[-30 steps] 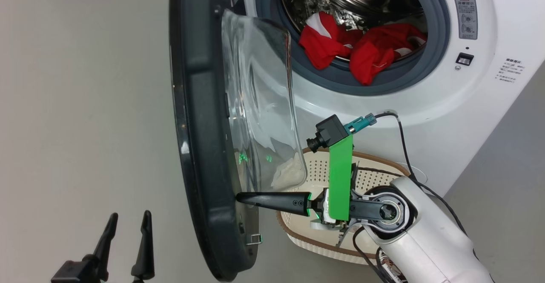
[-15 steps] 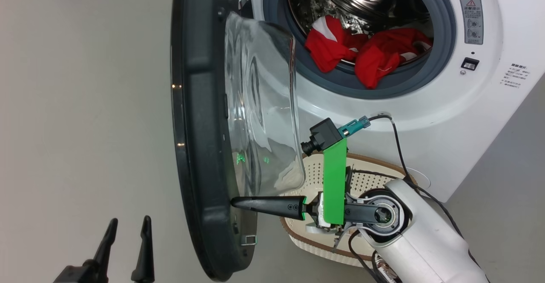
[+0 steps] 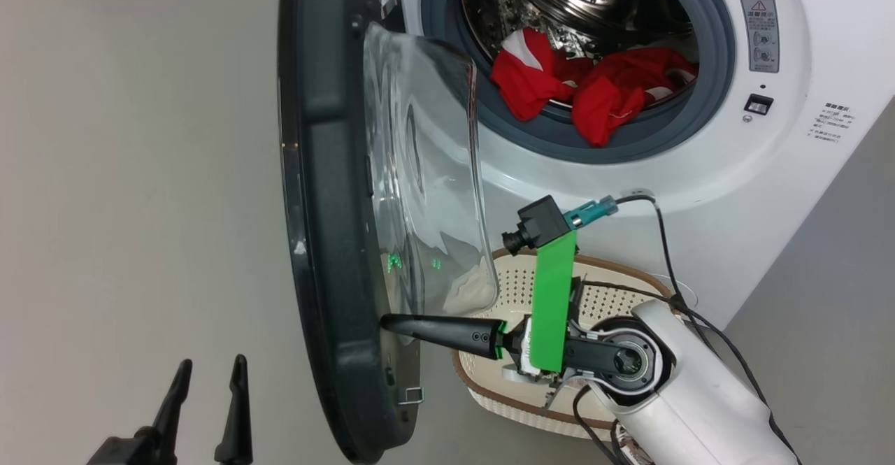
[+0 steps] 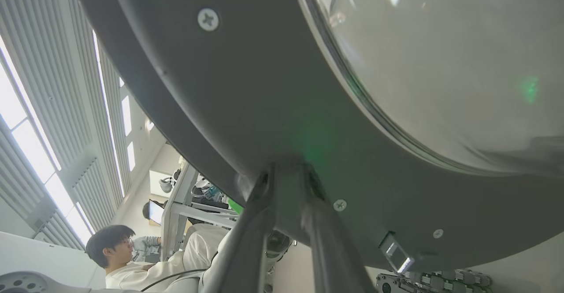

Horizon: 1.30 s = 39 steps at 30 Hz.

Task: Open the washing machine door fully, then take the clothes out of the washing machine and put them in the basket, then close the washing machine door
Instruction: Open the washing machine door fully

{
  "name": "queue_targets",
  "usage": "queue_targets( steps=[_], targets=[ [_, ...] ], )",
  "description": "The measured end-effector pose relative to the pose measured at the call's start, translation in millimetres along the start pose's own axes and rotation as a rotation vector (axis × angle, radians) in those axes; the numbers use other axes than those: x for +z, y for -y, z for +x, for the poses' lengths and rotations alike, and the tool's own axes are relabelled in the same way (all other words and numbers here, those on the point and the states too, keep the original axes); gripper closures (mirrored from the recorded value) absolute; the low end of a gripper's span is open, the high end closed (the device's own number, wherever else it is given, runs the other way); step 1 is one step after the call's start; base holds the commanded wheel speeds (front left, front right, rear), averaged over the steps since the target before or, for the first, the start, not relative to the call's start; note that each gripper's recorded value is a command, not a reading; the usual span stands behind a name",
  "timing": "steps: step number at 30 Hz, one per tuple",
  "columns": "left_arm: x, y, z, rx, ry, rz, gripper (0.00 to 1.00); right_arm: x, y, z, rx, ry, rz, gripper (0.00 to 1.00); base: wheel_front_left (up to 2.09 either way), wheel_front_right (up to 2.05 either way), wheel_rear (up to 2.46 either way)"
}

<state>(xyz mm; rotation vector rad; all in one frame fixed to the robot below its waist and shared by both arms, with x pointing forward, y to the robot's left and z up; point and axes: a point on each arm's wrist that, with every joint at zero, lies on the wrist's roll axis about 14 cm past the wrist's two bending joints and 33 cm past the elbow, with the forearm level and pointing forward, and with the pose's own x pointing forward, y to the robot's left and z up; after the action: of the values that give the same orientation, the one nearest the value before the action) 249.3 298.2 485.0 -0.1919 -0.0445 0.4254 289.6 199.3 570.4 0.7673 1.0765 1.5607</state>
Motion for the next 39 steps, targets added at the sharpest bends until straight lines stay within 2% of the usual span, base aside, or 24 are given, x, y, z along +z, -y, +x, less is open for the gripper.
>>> queue_targets(
  steps=[5, 14, 30, 39],
  targets=[
    [-1.4, -1.1, 1.1, 0.004, -0.004, -0.008, 0.0, 4.7, 15.6, -11.8, -0.041, 0.076, 0.023, 0.0, 0.0, 0.0, 0.0],
    [-2.2, -1.4, 6.1, 0.004, -0.004, -0.02, 0.0, 7.5, 62.8, -47.1, -0.205, 0.209, 0.043, 0.0, 0.0, 0.0, 0.0],
    [-3.9, 9.0, 13.7, -0.028, -0.008, -0.028, 0.0, 14.6, 104.7, -103.8, -0.372, 0.427, 0.043, 0.0, 0.0, 0.0, 0.0],
    [-3.7, 11.8, 15.0, -0.038, -0.006, -0.031, 0.0, 15.7, 126.7, -134.7, -0.522, 0.52, -0.087, 0.0, 0.0, 0.0, 0.0]
  ],
)
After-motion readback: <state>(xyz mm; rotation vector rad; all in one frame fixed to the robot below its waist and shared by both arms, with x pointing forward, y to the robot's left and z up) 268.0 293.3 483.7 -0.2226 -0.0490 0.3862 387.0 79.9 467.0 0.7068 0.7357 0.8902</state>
